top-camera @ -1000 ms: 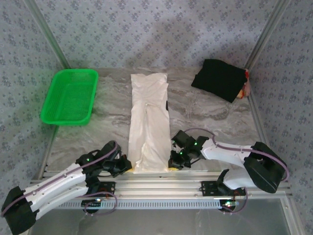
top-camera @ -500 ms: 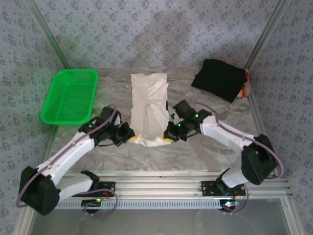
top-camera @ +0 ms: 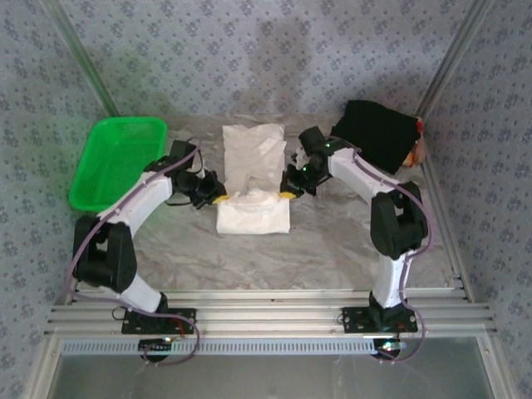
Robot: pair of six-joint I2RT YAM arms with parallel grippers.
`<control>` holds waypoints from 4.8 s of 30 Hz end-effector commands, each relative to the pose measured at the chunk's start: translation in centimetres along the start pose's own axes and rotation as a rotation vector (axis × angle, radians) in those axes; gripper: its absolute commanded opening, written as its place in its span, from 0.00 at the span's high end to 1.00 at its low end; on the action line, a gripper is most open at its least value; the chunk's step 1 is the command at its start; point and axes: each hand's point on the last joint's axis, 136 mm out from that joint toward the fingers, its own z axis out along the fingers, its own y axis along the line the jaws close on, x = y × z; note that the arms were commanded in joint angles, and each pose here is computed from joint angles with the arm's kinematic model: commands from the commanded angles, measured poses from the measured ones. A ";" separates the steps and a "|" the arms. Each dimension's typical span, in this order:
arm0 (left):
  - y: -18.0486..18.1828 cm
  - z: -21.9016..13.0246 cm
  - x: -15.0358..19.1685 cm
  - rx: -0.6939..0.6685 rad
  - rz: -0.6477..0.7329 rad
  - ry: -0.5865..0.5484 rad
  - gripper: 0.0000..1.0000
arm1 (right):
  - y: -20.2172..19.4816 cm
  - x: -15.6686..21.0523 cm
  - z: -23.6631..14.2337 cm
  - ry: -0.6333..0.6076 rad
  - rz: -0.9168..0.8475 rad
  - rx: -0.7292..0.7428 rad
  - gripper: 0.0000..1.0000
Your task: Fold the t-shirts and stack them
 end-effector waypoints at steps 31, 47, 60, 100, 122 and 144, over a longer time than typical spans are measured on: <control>1.0 6.6 -12.6 -0.004 0.041 0.034 0.91 | -3.8 -10.1 4.8 0.015 0.086 -0.003 0.90; -11.4 -1.9 -22.6 0.266 0.050 -0.214 0.47 | 2.9 -21.3 -7.0 -0.406 0.121 -0.372 0.50; -5.5 -5.7 -10.8 0.225 0.078 -0.199 0.26 | -0.8 -4.0 -3.1 -0.222 0.036 -0.177 0.46; 6.2 7.3 -0.3 0.161 -0.182 0.056 0.38 | -4.6 2.6 7.8 -0.097 0.162 -0.198 0.52; 11.2 2.6 8.1 -0.056 -0.132 0.066 1.00 | -6.4 10.7 6.0 -0.055 0.253 -0.079 1.00; 7.6 -4.0 11.3 0.005 -0.099 -0.011 1.00 | -1.0 16.2 3.0 -0.068 0.137 -0.003 1.00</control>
